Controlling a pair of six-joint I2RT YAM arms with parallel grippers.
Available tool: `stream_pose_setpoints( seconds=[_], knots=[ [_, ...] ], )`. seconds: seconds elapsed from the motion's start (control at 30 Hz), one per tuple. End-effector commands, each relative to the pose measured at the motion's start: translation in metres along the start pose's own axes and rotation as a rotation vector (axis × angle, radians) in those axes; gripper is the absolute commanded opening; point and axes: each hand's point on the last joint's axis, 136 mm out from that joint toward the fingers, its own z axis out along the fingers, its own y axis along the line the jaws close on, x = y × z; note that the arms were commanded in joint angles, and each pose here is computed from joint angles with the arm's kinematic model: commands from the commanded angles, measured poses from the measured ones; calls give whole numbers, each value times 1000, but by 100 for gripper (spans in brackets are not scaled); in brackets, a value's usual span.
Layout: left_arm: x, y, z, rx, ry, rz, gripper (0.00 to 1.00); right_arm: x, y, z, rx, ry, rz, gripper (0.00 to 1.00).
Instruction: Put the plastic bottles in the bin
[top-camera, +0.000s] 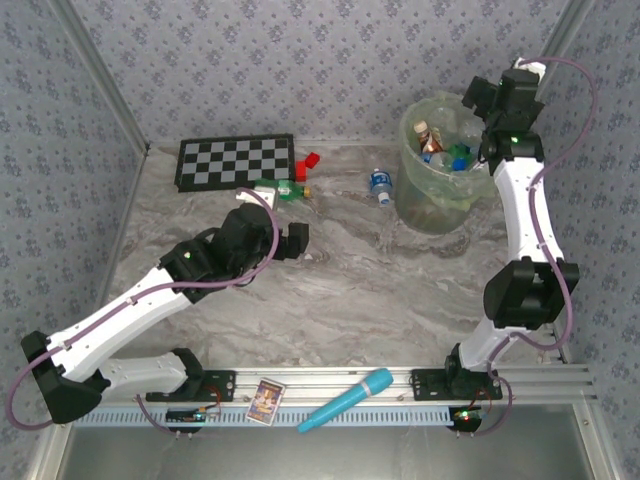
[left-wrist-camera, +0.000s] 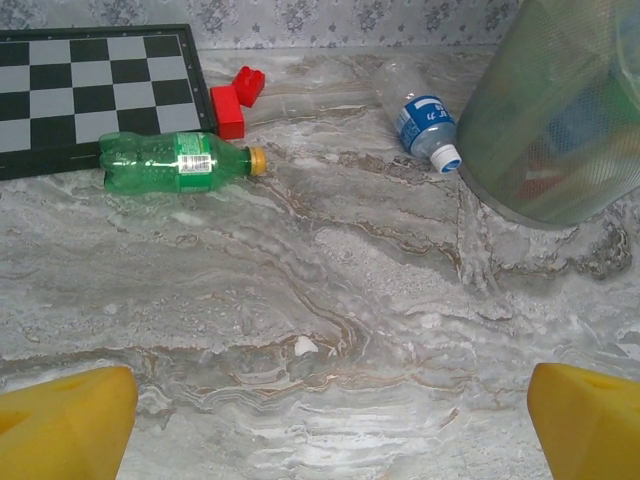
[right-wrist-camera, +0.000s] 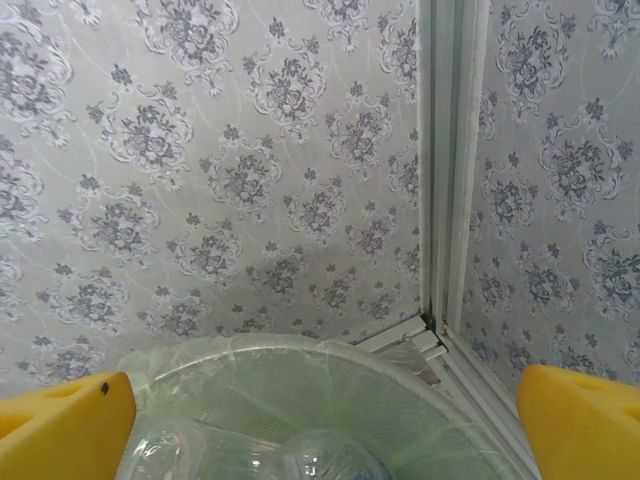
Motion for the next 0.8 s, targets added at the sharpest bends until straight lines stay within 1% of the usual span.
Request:
stream_pose_setpoints(
  seconds=[0.0,0.1,0.2,0.4,0.53,0.63,0.7,0.77],
  knots=[
    [9,13,6,-47,35,-26,100,-20,9,-25,-53,-31,42,99],
    [15,19,14,-46,83,-73,100,-11,24,-34,-126,15,79,99],
    [18,34,23,-88,95,-115,100,-2,41,-48,-208,50,125,100],
    [28,68,47,-148,147,-226,100,3,74,-79,-314,55,117,99],
    [24,86,51,-189,122,-291,100,9,102,-99,-416,65,93,99],
    [19,96,53,-195,91,-364,100,21,127,-111,-501,98,58,99],
    [16,100,51,-197,69,-398,100,36,148,-120,-565,127,4,99],
    [12,101,49,-191,46,-425,100,57,165,-125,-586,165,-80,99]
  ],
)
